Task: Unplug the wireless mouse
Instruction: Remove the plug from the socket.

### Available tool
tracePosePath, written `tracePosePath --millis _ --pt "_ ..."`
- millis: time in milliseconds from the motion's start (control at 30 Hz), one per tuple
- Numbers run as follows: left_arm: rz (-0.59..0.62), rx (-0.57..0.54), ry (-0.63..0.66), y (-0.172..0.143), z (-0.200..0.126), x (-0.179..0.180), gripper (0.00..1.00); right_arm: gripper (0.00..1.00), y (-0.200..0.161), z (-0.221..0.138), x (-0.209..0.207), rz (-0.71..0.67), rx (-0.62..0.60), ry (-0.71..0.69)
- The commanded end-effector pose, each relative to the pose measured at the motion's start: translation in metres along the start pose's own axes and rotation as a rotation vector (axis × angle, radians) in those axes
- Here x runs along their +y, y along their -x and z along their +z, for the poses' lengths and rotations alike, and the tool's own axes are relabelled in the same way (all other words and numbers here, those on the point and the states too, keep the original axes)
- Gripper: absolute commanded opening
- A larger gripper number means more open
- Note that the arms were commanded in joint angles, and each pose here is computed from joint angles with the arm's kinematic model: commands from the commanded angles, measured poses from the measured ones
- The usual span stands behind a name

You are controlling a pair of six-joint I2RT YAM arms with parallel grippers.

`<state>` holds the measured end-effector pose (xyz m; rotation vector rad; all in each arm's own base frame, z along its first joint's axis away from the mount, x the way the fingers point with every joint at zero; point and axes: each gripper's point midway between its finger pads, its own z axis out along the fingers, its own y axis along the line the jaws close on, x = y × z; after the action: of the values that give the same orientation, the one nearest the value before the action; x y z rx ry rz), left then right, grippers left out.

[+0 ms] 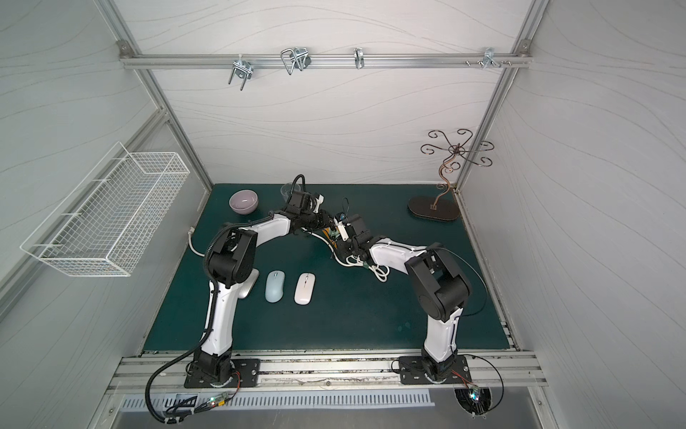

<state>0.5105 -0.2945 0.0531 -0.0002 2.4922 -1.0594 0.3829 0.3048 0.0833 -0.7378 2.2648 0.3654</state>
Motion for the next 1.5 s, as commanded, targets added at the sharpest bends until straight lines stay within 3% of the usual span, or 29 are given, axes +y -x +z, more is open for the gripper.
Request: tracePosePath --millis 0,167,533,867,1067,1467 --pt "-0.163 0.209 0.185 -0.075 0.022 0.070 0.36 0.00 0.010 -0.005 0.013 -0.050 0.026 0.037" --pt "-0.168 0.212 0.187 -0.076 0.023 0.071 0.36 0.00 0.017 -0.002 0.015 -0.055 0.027 0.043" --pt "-0.175 0.216 0.188 -0.078 0.024 0.073 0.36 0.00 -0.044 0.005 0.009 0.037 0.119 0.025" --pt "-0.185 0.223 0.187 -0.081 0.026 0.076 0.36 0.00 0.012 -0.001 0.012 -0.031 0.044 0.026" --pt "-0.188 0.228 0.187 -0.082 0.027 0.077 0.36 0.00 0.024 0.003 0.012 -0.063 0.052 0.023" --pt "-0.194 0.229 0.185 -0.082 0.026 0.077 0.36 0.00 -0.054 0.008 0.005 0.058 0.183 -0.005"
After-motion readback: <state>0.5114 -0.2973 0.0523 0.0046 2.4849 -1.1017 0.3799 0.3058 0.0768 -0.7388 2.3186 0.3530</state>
